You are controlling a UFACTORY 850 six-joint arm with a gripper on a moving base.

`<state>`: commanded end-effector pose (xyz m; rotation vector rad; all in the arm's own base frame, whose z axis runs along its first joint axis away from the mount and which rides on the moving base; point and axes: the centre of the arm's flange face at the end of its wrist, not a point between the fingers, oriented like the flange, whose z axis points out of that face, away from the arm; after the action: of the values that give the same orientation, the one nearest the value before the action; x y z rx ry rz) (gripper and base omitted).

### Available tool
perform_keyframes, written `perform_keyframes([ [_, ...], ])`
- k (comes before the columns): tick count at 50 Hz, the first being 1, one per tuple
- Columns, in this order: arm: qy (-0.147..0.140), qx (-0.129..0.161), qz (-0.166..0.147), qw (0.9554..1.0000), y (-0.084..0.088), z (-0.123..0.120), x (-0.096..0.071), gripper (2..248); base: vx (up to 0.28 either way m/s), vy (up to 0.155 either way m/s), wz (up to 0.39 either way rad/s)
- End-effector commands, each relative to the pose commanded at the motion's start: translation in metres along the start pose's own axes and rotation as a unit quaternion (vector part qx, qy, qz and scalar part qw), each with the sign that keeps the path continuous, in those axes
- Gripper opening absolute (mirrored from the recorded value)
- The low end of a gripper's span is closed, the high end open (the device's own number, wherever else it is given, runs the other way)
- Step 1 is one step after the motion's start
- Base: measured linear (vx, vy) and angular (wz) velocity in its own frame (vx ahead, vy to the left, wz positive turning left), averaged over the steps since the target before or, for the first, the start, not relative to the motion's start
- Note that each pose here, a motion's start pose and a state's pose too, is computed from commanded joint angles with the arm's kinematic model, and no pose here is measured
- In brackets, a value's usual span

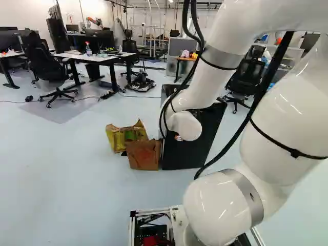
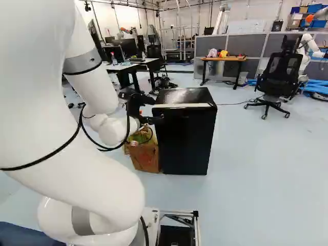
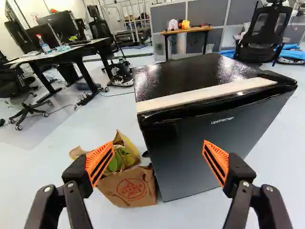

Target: Grab a drink from the fridge

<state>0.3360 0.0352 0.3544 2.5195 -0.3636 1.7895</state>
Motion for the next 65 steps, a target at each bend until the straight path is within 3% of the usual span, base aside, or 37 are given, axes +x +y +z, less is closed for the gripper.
perform_keyframes([
  [44, 0.039, 0.001, -0.018, 0.9991, -0.039, 0.041, -0.021, 247, 0.000, 0.000, 0.000],
  [65, 0.055, -0.017, -0.020, 0.9981, -0.052, 0.059, -0.034, 247, 0.000, 0.000, 0.000],
])
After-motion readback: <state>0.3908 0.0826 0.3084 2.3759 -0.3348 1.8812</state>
